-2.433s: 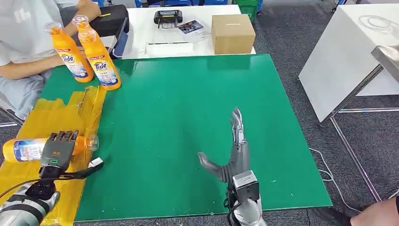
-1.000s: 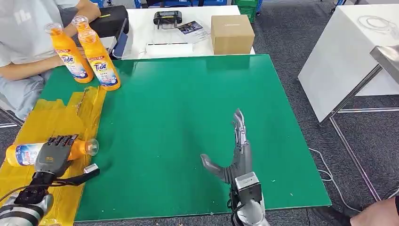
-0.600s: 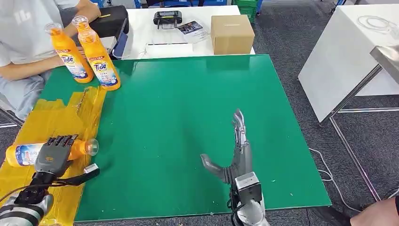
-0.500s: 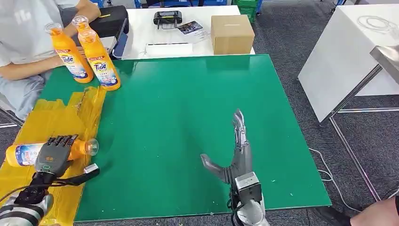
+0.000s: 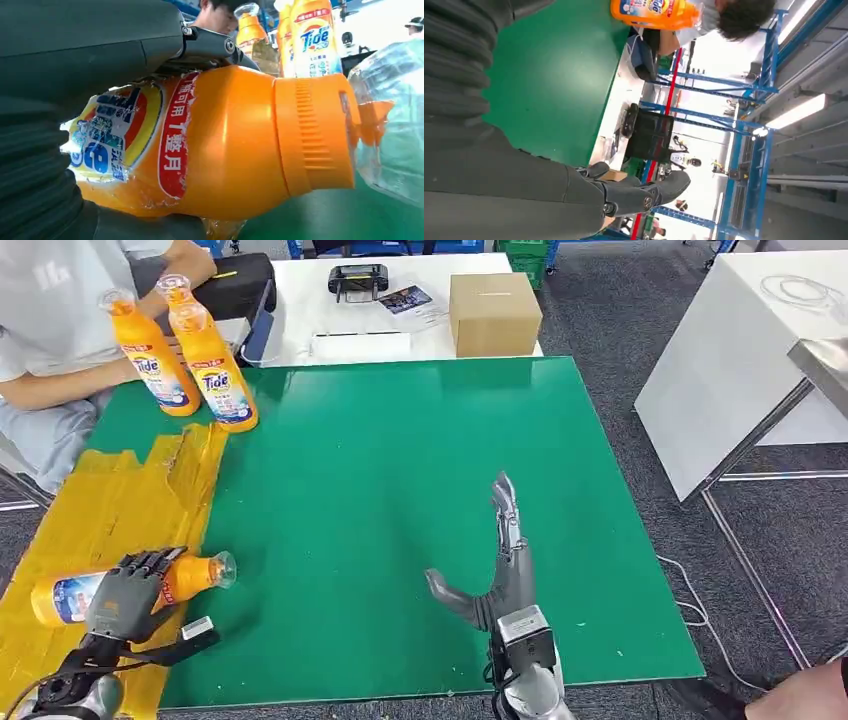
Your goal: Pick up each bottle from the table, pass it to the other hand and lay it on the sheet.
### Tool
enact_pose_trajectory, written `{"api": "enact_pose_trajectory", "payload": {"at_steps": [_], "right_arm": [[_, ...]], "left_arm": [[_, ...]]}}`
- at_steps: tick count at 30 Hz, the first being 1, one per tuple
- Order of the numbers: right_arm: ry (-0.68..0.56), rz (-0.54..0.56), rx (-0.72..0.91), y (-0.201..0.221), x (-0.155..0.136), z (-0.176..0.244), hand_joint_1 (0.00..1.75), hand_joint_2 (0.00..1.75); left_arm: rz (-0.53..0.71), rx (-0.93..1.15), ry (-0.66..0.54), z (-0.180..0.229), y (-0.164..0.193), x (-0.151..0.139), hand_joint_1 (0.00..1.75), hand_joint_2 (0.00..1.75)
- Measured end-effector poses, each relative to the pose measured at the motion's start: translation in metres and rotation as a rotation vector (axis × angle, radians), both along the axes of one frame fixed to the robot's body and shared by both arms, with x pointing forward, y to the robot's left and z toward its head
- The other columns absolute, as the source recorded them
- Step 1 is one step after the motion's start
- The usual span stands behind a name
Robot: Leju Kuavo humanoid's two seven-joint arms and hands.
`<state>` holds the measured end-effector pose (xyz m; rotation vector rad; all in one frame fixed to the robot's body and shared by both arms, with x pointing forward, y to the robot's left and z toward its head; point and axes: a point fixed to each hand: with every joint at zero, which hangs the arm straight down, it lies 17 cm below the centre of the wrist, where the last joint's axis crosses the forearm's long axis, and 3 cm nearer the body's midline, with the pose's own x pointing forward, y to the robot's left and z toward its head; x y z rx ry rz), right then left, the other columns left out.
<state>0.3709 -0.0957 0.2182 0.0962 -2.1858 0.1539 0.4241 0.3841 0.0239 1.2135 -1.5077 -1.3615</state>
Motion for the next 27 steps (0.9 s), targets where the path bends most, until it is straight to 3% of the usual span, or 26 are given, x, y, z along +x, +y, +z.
{"api": "enact_pose_trajectory", "payload": {"at_steps": [24, 25, 26, 27], "right_arm": [[0.001, 0.005, -0.007, 0.002, 0.001, -0.002, 0.0, 1.75], [0.001, 0.005, -0.007, 0.002, 0.001, -0.002, 0.0, 1.75], [0.002, 0.005, -0.007, 0.002, 0.001, -0.002, 0.0, 1.75], [0.002, 0.006, -0.008, 0.002, 0.002, -0.003, 0.0, 1.75]], "left_arm": [[-0.041, -0.006, -0.011, 0.0, -0.018, -0.003, 1.75, 1.75], [-0.051, -0.005, -0.015, 0.001, -0.021, -0.004, 1.5, 1.75], [-0.062, 0.0, -0.017, 0.001, -0.024, -0.004, 0.02, 1.75], [-0.068, 0.001, -0.02, 0.002, -0.026, -0.005, 0.0, 1.75]]}}
